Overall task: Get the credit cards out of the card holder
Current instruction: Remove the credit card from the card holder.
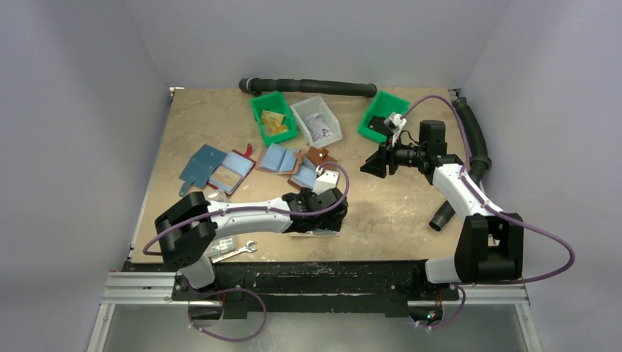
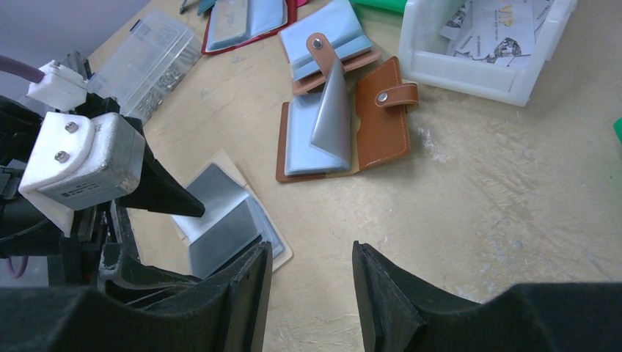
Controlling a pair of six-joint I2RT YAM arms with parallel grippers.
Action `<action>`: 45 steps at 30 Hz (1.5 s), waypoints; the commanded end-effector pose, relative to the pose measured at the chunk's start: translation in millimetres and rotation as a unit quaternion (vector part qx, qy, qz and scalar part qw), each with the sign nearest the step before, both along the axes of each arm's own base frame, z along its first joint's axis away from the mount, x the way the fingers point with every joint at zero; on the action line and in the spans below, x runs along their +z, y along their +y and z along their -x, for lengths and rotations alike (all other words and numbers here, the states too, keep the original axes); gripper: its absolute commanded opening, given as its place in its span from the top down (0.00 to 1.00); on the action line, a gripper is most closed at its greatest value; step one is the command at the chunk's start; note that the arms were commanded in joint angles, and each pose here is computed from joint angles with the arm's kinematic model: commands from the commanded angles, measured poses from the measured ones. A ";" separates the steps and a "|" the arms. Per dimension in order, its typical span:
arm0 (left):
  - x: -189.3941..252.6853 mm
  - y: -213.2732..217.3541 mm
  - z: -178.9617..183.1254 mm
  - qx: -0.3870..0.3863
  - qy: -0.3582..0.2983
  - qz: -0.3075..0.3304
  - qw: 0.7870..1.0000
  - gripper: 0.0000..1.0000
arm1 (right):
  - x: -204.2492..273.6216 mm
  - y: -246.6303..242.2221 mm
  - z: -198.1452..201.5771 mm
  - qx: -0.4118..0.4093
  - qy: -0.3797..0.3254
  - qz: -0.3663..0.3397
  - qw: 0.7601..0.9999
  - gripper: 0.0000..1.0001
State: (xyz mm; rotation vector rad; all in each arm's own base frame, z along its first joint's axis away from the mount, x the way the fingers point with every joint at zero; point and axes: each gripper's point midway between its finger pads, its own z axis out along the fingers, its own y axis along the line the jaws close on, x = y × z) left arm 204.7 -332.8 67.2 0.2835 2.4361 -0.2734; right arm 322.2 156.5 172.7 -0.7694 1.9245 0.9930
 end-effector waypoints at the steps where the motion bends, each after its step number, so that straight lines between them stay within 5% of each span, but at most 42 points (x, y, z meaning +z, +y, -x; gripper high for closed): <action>1: -6.4 -1.3 -2.5 -0.001 0.005 -0.001 1.000 0.20 | 11.5 2.4 -4.3 0.008 -0.023 -0.001 1.000 0.48; 12: -18.1 6.4 -4.6 0.012 0.013 -0.021 1.000 0.24 | 11.6 2.3 -4.3 0.008 -0.022 -0.001 1.000 0.48; 30: -17.7 10.6 -4.7 0.012 0.013 -0.019 1.000 0.47 | 12.0 2.5 -3.8 0.009 -0.023 -0.002 1.000 0.48; 45: -2.2 27.5 -10.9 0.026 0.027 0.090 0.995 0.53 | 11.0 3.1 -2.9 0.012 -0.019 -0.002 1.000 0.48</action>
